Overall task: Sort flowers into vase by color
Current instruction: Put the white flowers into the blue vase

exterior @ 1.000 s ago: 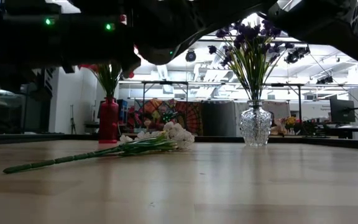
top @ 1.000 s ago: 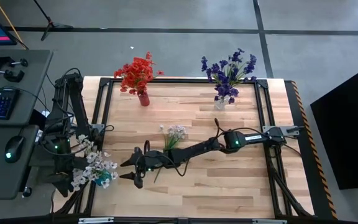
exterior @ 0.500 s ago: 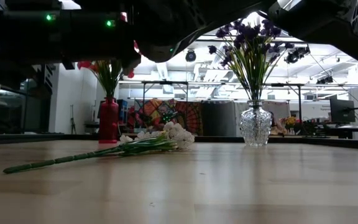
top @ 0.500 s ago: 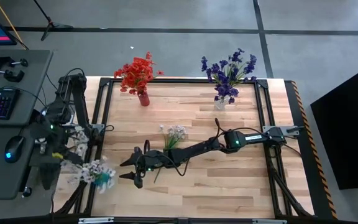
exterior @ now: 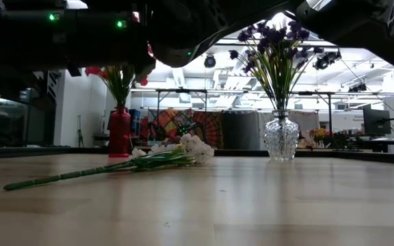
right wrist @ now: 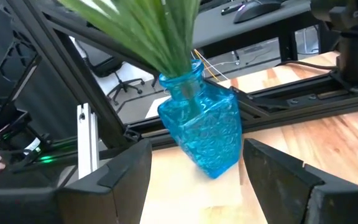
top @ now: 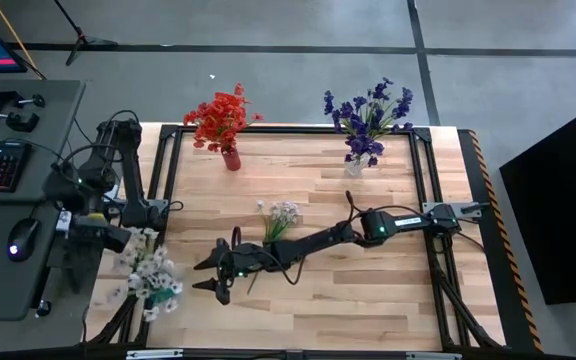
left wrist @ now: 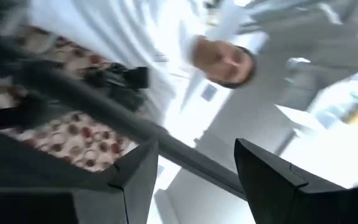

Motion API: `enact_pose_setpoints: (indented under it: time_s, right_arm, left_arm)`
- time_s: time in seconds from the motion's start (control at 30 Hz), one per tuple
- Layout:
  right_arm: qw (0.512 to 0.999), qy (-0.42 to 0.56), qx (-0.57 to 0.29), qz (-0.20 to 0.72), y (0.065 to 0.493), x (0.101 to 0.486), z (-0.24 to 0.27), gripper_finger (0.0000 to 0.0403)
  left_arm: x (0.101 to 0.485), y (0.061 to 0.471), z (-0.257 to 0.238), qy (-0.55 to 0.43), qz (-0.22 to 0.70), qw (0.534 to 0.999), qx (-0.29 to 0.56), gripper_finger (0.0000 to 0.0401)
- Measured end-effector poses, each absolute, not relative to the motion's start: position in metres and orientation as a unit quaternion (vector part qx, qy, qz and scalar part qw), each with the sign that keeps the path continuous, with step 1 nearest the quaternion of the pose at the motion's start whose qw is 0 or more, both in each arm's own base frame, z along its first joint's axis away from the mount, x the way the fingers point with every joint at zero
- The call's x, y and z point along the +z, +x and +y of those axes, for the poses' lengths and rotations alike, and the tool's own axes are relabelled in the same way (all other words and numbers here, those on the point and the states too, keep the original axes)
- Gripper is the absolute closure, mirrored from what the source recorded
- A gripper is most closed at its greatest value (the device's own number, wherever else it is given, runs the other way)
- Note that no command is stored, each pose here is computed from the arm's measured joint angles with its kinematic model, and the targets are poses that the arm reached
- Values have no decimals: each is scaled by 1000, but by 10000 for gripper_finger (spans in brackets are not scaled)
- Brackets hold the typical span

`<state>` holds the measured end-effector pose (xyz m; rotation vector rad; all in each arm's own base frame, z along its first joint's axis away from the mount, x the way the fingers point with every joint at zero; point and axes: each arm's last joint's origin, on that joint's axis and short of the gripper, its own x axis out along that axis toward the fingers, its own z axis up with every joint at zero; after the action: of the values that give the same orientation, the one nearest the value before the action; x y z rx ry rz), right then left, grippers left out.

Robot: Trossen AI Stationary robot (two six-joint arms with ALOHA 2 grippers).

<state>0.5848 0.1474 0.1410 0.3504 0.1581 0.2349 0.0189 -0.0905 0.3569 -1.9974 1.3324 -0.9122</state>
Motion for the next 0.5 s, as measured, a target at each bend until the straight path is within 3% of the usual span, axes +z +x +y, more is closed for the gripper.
enact_pose_setpoints:
  time_s: [0.13,0.23,0.4,0.5]
  right_arm:
    - [975,173,118,80,584,141,149,160]
    - [974,176,118,77,584,141,150,160]
    - [969,203,121,77,585,144,149,160]
    - [967,206,133,77,585,146,149,160]
  left_arm:
    - [370,22,-87,-775,405,297,-384,204]
    - [377,24,-83,-784,338,337,-396,204]
    - [391,25,-73,-745,239,462,-417,204]
    - [397,26,-69,-692,151,574,-410,204]
